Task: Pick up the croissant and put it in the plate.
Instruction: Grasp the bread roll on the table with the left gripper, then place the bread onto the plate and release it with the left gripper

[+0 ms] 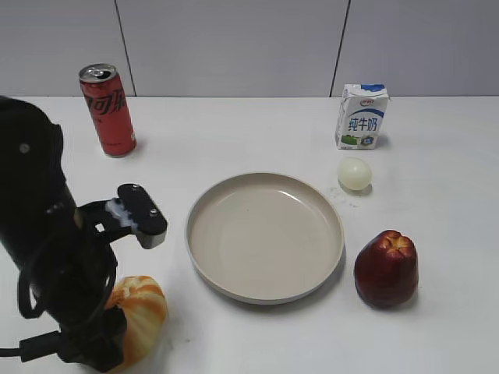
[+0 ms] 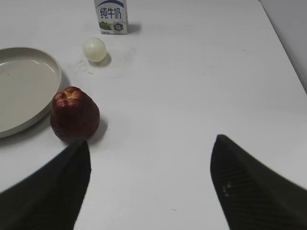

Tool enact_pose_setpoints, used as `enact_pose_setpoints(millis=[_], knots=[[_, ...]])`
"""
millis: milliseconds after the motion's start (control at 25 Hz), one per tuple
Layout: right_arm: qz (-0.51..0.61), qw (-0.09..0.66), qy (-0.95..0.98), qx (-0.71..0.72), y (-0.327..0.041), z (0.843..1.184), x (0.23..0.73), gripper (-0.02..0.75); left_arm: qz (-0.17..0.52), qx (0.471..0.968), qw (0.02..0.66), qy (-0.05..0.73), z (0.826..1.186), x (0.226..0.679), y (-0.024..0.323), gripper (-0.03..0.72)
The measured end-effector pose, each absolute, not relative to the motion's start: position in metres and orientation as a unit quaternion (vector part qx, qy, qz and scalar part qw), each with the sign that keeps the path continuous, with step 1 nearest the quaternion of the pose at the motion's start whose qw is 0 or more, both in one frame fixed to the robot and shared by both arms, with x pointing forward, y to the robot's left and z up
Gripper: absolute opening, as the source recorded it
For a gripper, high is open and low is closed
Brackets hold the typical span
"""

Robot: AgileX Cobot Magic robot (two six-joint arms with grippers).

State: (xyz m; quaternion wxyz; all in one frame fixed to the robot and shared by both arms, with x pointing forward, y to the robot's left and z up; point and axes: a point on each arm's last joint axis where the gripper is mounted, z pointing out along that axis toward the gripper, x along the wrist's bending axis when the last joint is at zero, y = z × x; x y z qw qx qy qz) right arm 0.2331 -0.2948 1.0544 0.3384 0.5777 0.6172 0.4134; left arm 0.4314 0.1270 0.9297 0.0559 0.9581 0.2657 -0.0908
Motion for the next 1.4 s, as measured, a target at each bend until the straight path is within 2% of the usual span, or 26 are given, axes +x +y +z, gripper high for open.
enact_pose_setpoints(millis=[440,560,720,840,880,1120,1400], knots=[[0.413,0.338,0.617,0.578,-0.295,1.054,0.233,0.588,-0.100,0.956,0.029,0.274,0.895,0.442,0.121,0.659],[0.413,0.338,0.617,0.578,-0.295,1.054,0.233,0.588,-0.102,0.957,0.024,0.272,0.894,0.443,0.120,0.613],[0.413,0.338,0.617,0.578,-0.295,1.054,0.233,0.588,-0.102,0.959,0.017,0.263,0.896,0.447,0.119,0.440],[0.413,0.338,0.617,0.578,-0.295,1.054,0.233,0.588,-0.109,0.961,0.006,0.253,0.900,0.451,0.116,0.248],[0.413,0.338,0.617,0.578,-0.295,1.054,0.233,0.588,-0.113,0.961,0.003,0.252,0.902,0.453,0.114,0.230],[0.413,0.338,0.617,0.578,-0.295,1.054,0.233,0.588,-0.105,0.966,0.023,0.235,0.940,0.471,0.099,0.230],[0.413,0.338,0.617,0.578,-0.295,1.054,0.233,0.588,-0.005,0.976,0.082,0.200,1.007,0.499,0.086,0.230]])
